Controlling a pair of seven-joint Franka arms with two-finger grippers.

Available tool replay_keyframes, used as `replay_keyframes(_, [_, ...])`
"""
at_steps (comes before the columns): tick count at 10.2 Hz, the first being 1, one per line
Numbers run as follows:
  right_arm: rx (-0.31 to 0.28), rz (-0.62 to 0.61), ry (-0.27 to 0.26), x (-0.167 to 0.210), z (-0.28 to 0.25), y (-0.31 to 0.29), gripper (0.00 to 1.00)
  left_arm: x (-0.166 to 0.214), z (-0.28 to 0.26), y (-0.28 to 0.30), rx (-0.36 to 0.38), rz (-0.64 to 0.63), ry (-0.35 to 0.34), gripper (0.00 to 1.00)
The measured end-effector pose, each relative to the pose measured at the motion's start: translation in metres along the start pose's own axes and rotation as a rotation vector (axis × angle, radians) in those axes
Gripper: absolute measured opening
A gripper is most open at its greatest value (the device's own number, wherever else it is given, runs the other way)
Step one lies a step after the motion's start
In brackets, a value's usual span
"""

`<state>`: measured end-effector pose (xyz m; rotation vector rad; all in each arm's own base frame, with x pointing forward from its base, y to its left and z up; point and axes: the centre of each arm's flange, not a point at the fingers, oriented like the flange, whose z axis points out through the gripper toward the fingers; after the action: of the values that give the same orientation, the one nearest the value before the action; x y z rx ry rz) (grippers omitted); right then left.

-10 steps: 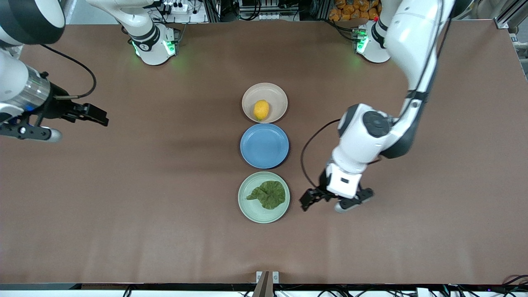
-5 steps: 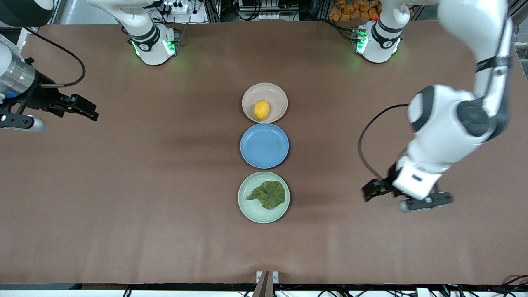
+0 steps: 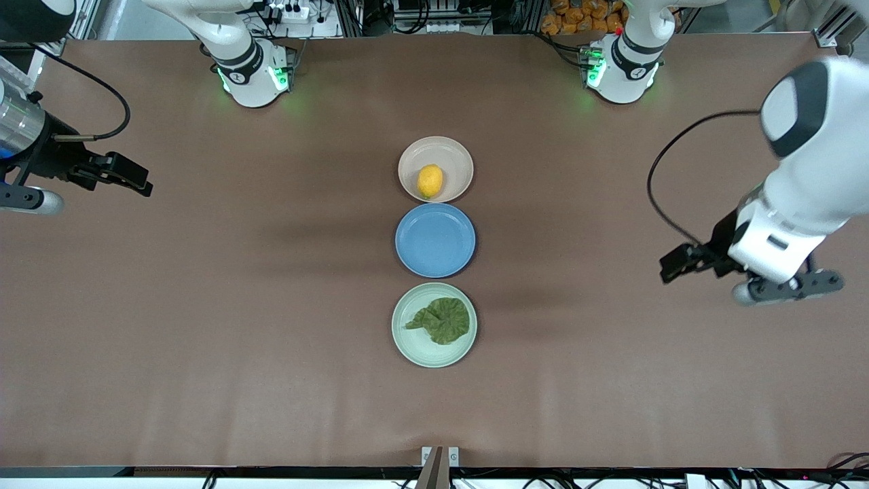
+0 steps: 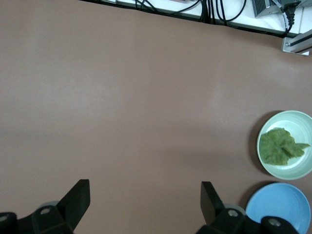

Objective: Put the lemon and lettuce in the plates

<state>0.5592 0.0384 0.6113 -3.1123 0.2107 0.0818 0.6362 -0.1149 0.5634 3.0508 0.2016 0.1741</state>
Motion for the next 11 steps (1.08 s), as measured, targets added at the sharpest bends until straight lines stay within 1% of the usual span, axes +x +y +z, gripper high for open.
replay_keyframes(2, [0.002, -0.005, 0.013, 0.0, -0.003, -0.001, 1.0, -0.016, -0.034, -0.017, 0.019, -0.02, -0.022, 1.0])
replay_keyframes(3, [0.007, -0.008, 0.033, 0.001, -0.01, -0.003, 1.0, -0.022, -0.047, -0.024, 0.025, -0.03, -0.026, 1.0])
replay_keyframes(5, [0.013, -0.009, 0.067, 0.0, -0.026, -0.003, 1.0, -0.025, -0.059, -0.045, 0.033, -0.025, -0.033, 1.0])
replay_keyframes(6, [0.015, -0.01, 0.075, 0.0, -0.03, -0.003, 1.0, -0.026, -0.063, -0.05, 0.035, -0.02, -0.034, 1.0])
replay_keyframes(11, [0.018, -0.004, 0.088, 0.001, -0.035, 0.0, 1.0, -0.036, -0.086, -0.06, 0.039, -0.035, -0.022, 1.0])
